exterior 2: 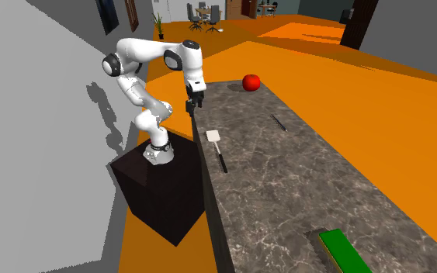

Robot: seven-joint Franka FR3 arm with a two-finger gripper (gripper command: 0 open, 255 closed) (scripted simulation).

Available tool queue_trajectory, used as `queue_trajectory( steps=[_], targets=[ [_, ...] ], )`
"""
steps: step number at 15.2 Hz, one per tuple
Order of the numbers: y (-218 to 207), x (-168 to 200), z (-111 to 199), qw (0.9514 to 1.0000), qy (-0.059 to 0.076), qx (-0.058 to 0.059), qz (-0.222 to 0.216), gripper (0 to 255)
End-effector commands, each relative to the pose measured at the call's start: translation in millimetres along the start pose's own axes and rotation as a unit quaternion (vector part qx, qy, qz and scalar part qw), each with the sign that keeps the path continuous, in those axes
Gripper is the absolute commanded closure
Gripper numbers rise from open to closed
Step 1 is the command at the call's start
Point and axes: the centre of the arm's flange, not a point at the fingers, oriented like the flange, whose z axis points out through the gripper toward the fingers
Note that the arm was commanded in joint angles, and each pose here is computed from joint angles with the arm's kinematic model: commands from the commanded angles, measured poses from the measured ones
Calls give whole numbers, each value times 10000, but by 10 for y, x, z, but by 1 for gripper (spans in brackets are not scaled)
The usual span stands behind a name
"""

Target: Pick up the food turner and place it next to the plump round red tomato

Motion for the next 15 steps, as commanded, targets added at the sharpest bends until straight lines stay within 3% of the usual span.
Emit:
queue_trajectory(
  steps=[1,4,8,11,15],
  targets=[
    [0,0,0,10000,0,0,0,0],
    [83,342,36,9971,124,-73,754,0],
    [273,772,68,9840,289,-169,1751,0],
    [470,1066,80,9674,410,-241,2487,0],
    [798,1405,80,9365,568,-333,3446,0]
  ],
)
